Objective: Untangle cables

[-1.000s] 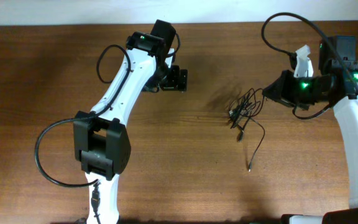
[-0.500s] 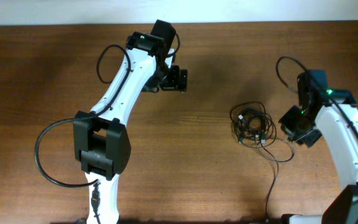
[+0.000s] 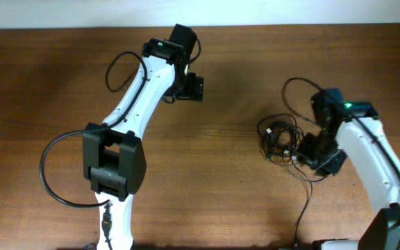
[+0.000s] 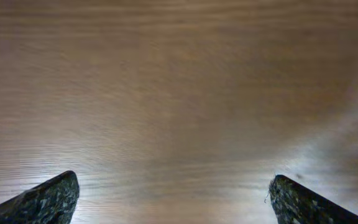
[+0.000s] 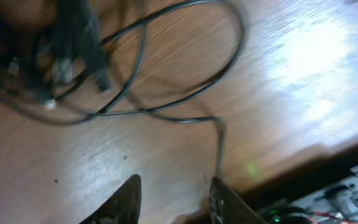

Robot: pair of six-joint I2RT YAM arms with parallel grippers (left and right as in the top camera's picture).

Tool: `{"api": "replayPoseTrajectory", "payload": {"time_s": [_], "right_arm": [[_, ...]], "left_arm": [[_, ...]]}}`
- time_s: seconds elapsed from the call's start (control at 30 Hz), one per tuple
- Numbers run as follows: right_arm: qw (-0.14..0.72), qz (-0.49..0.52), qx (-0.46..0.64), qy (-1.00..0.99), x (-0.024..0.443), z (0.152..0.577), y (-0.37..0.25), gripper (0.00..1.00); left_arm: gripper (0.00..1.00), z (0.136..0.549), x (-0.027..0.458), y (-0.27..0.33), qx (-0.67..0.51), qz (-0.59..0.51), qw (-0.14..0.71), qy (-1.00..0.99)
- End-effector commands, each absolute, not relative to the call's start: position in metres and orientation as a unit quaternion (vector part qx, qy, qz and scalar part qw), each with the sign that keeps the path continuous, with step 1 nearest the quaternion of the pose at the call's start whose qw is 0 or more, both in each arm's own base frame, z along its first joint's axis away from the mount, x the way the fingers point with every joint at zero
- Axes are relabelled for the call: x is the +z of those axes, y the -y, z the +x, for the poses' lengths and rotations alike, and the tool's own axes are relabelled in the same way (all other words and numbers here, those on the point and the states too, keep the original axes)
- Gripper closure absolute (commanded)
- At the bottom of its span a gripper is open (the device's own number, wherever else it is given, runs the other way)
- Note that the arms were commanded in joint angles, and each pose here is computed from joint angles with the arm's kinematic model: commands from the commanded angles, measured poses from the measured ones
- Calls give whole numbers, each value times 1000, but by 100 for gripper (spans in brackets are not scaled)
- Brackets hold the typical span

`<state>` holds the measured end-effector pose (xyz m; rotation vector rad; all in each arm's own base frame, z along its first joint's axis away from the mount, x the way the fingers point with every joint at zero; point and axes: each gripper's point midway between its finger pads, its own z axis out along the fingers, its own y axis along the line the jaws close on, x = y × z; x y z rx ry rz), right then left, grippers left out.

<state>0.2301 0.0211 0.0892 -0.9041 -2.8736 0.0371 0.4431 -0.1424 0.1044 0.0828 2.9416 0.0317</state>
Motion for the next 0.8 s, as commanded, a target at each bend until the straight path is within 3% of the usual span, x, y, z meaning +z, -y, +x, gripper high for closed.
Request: {"api": "replayPoseTrajectory", "payload": {"time_s": [0.0, 0.03, 0.1, 0.13, 0.23, 0.27, 0.5, 0.77], "right_arm": [[54, -250, 4, 967, 80, 230, -49, 66], [28, -227, 20, 973, 80, 238, -53, 73], [1, -162, 22, 987, 79, 247, -62, 78], [-9, -124, 17, 992, 79, 251, -69, 77], [-44, -77, 26, 996, 74, 265, -72, 55], [-56, -79, 49, 994, 70, 268, -62, 54], [-68, -25, 76, 994, 36, 262, -48, 53], [-102, 4, 18, 995, 0, 264, -65, 54]], "left_arm": [[1, 450, 87, 122, 66, 21, 96, -993], [1, 449, 77, 121, 69, 21, 86, -994], [1, 448, 58, 121, 74, 23, 66, -995], [1, 446, 48, 120, 78, 24, 54, -995], [1, 442, 28, 119, 81, 25, 32, -996], [1, 442, 28, 121, 69, 23, 28, -997], [1, 439, 27, 129, 48, 24, 22, -998], [1, 439, 27, 129, 46, 24, 21, -998]]}}
